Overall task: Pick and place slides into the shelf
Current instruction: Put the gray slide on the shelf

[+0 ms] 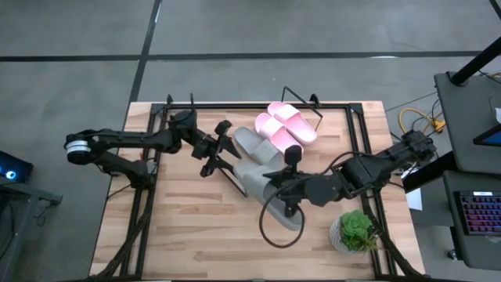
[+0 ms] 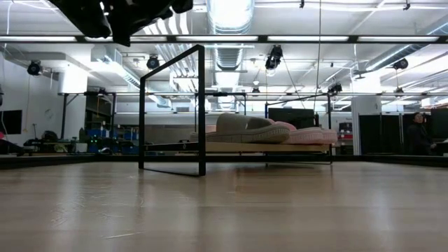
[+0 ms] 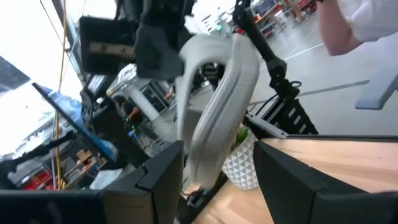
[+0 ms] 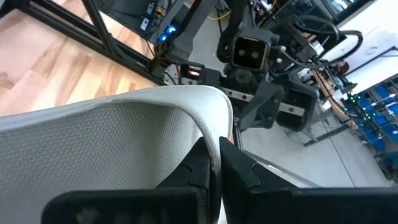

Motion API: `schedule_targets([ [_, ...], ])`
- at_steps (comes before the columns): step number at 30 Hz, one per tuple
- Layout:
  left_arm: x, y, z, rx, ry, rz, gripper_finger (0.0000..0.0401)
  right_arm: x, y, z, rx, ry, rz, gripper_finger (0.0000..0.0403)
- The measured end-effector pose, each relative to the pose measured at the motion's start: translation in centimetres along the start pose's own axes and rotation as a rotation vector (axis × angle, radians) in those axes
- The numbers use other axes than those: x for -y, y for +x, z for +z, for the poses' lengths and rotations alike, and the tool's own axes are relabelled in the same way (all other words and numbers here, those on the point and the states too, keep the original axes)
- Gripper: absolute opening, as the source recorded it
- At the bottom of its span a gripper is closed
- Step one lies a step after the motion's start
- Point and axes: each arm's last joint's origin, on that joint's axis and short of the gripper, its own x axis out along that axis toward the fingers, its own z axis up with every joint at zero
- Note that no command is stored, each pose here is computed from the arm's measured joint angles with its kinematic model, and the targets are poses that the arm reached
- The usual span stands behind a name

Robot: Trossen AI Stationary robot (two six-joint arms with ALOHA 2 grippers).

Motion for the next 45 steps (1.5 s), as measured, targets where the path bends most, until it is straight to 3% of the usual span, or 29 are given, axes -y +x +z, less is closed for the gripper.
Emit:
schedule_targets([
  [14,-0.1,1.1,-0.4,0.042,0.043,0.013,0.0170,1.5,1.3,-0.5,0.004,0.007,0.017,0.0009],
  [18,-0.2,1.0,-0.2,0.051,0.056,0.017,0.0129,1.6,1.3,-0.5,0.004,0.011,0.012,0.0009],
  [24,-0.1,1.1,-0.2,0.061,0.113,0.004,0.0021,1.7,1.3,-0.5,0.006,0.012,0.011,0.0009],
  [33,-0.2,0.9,-0.1,0.029,0.127,0.043,0.0016,2.1,0.8,-0.5,0.004,-0.011,-0.001,0.0011],
  [38,-0.2,0.3,0.3,-0.072,0.101,0.148,0.0015,2.9,-0.1,-1.0,-0.057,-0.025,-0.101,0.0047],
  [45,0.0,-0.5,1.3,-0.105,0.100,0.181,0.0014,4.1,-1.7,-1.3,-0.074,-0.012,-0.164,0.0117],
])
